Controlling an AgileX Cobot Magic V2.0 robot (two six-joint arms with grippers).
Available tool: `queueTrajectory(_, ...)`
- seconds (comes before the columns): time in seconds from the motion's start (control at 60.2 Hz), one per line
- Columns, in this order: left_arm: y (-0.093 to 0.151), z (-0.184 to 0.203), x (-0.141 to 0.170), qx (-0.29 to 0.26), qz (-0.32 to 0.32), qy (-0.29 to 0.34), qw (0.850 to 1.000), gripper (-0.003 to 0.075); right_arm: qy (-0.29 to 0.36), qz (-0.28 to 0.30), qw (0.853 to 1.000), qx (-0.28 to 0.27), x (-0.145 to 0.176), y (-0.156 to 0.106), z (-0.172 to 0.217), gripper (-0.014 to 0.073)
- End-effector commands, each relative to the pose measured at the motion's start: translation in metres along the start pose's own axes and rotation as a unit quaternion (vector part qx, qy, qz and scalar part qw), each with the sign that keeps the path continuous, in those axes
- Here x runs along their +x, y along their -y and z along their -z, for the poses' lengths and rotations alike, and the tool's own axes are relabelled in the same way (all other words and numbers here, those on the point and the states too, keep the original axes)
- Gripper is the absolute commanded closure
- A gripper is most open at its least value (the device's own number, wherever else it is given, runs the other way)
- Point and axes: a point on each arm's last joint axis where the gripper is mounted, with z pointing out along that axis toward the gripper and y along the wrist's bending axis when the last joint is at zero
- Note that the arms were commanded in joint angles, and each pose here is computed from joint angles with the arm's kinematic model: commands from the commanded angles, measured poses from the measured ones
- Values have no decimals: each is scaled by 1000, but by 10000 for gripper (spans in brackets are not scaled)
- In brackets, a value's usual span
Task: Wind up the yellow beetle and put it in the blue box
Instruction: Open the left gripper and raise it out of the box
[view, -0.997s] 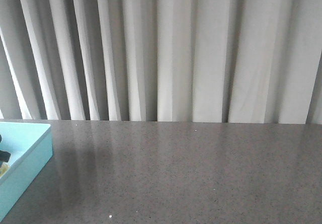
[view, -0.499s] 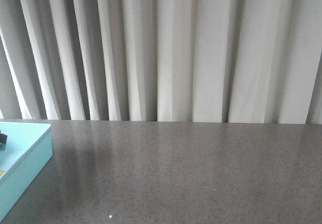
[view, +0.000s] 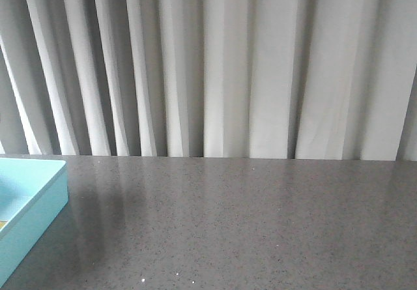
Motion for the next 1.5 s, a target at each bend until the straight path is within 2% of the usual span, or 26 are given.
queueTrajectory(0.0, 37, 36, -9, 55, -15, 39, 998, 727, 44, 6, 999, 9, -13, 1, 3, 602)
queueTrajectory(0.233, 81, 64, 23, 129, -35, -6, 991, 727, 44, 6, 999, 9, -13, 1, 3, 602)
queueTrajectory(0.449, 99, 90, 79, 143, -34, -12, 989, 727, 44, 6, 999, 9, -13, 1, 3, 602)
queueTrajectory(0.665, 99, 126, 131, 111, -24, 59, 992, 727, 44, 6, 999, 9, -13, 1, 3, 602)
queueTrajectory(0.798, 102, 148, 145, 99, -39, 110, 988, 727, 44, 6, 999, 9, -13, 1, 3, 602)
queueTrajectory(0.914, 106, 160, 154, 102, -49, 123, 986, 727, 44, 6, 999, 9, -13, 1, 3, 602)
queueTrajectory(1.047, 100, 162, 167, 64, -113, 137, 982, 726, 44, 6, 999, 9, -13, 1, 3, 602)
queueTrajectory(1.147, 92, 157, 182, 43, -135, 165, 976, 726, 44, 6, 999, 9, -13, 1, 3, 602)
queueTrajectory(1.28, 78, 148, 212, 16, -138, 212, 967, 726, 44, 6, 999, 9, -13, 1, 3, 602)
queueTrajectory(1.479, 54, 126, 268, -7, -123, 235, 964, 726, 44, 6, 999, 9, -13, 1, 3, 602)
